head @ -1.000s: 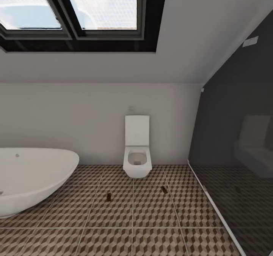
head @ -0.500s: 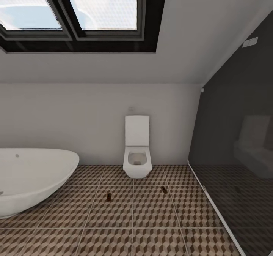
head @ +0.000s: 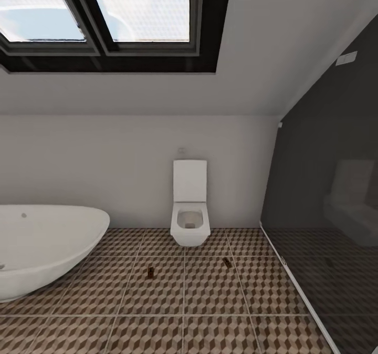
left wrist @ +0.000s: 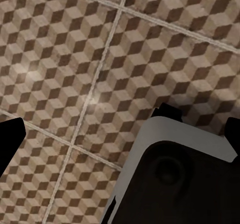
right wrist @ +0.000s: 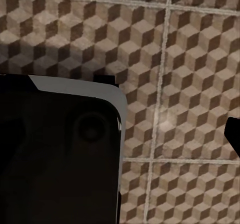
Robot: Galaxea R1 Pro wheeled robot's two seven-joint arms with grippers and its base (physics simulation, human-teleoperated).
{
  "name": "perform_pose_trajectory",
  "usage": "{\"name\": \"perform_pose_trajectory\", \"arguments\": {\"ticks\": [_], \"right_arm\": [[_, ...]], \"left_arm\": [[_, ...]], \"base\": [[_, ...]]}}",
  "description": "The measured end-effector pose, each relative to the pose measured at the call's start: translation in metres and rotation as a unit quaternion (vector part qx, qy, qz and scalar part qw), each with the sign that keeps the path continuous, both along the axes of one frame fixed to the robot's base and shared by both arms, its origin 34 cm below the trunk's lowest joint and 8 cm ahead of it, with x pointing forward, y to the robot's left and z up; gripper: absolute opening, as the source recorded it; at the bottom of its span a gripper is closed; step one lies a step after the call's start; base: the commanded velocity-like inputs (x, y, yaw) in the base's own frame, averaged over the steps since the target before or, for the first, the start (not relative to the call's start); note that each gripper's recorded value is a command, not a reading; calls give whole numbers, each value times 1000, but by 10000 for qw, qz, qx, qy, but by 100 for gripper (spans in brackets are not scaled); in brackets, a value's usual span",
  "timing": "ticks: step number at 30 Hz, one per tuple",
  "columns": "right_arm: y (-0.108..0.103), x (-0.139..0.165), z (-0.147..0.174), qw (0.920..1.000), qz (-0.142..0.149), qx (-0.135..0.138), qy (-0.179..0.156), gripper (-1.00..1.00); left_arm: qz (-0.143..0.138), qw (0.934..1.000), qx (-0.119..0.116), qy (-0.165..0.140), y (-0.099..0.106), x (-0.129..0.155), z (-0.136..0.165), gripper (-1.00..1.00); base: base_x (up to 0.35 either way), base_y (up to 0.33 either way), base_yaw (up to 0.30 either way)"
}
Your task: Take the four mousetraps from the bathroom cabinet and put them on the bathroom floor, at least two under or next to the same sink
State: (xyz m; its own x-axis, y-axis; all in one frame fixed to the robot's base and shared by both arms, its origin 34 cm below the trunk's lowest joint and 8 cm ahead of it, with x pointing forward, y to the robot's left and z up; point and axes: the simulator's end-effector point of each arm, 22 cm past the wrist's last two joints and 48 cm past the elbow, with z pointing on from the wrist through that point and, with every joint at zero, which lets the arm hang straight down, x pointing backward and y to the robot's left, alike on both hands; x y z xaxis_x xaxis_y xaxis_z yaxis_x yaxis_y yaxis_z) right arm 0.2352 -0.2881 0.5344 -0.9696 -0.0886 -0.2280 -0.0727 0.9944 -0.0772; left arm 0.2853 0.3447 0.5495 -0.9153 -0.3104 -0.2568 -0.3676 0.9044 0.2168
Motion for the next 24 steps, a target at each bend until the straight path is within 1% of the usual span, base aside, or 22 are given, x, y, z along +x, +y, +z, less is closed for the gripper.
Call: {"name": "perform_pose_trajectory", "arguments": {"ticks": [24], "right_arm": [[1,5,1,10000,24,0,-45,100]], "left_arm": [[-23,10000,-6,-16,-2,2,0,100]], "base": [[0,0,0]]}}
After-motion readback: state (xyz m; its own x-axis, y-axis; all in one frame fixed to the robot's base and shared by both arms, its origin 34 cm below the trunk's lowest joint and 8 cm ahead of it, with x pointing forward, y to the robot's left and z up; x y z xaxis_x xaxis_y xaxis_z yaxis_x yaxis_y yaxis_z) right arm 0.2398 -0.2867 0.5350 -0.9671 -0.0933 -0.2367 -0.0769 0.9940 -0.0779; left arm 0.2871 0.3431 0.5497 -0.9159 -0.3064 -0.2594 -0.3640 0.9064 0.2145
